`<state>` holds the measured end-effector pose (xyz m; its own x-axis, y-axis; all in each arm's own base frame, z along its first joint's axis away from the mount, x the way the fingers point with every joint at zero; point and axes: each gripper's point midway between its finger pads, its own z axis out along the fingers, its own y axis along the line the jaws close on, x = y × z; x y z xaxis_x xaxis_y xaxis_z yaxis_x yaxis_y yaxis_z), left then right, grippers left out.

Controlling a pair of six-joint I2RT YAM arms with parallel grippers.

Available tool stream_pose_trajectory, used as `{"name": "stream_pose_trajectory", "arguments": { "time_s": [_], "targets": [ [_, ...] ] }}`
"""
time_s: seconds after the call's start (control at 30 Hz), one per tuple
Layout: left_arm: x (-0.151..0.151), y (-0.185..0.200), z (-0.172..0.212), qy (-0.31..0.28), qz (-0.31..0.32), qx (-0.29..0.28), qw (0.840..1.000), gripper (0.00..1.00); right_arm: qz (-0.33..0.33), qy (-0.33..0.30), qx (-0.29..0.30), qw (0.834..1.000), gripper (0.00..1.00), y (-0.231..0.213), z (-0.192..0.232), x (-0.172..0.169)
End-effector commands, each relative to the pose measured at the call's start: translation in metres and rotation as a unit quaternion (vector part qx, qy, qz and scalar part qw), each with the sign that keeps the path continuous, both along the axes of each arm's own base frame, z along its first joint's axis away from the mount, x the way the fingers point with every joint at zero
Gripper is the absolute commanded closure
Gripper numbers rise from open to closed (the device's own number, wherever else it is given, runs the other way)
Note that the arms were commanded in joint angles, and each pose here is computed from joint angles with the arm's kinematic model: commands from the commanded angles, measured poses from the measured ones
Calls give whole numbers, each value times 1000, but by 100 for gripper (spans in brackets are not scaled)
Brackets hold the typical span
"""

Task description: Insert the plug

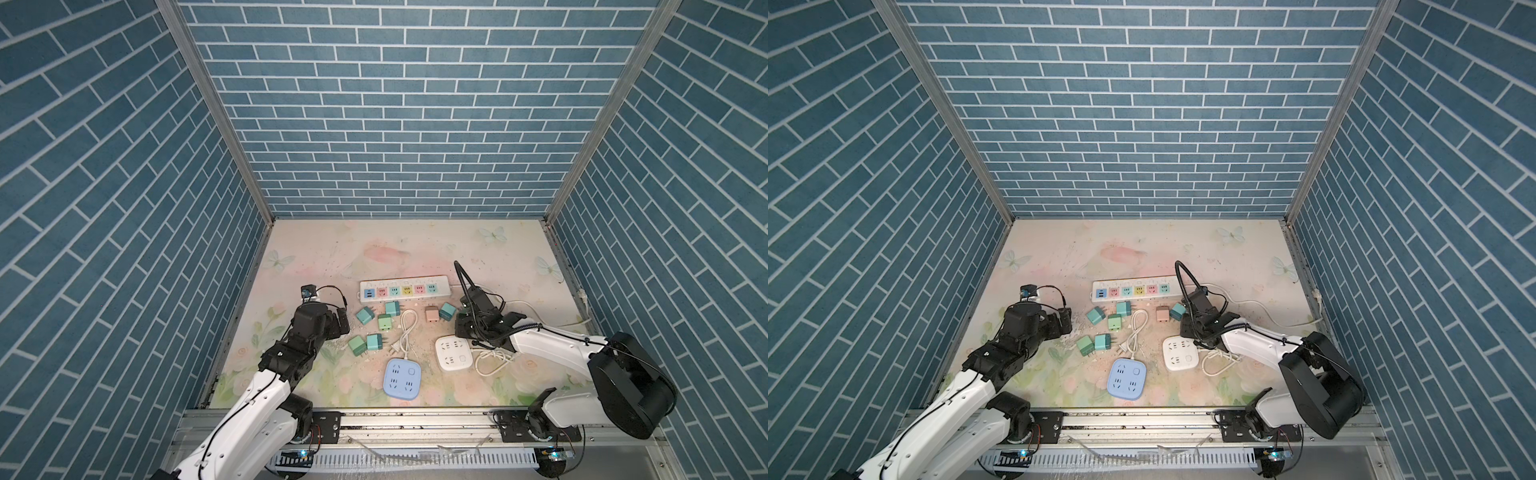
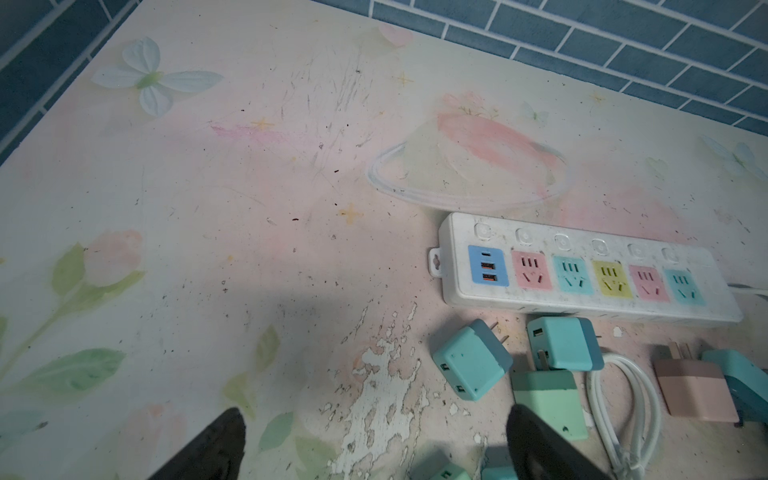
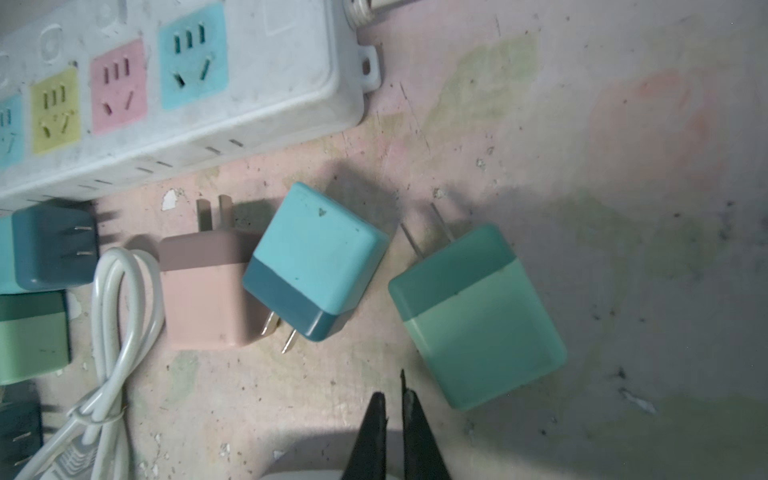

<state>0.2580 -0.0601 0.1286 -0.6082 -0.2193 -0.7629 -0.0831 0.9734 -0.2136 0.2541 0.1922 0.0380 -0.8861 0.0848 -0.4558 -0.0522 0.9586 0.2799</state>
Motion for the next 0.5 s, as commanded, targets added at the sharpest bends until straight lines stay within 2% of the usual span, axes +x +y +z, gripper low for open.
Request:
{"name": "stream_pose_trajectory", "arguments": {
  "time_s": [0.0,0.47],
  "targets": [
    [-4,3,-5,6,3,7,1000,0,-35,-8,-20,999,88,-11,5,8],
    [-5,3,-5,4,3,7,1000,0,-88,2,-16,996,90,-45,-10,21]
  ]
}}
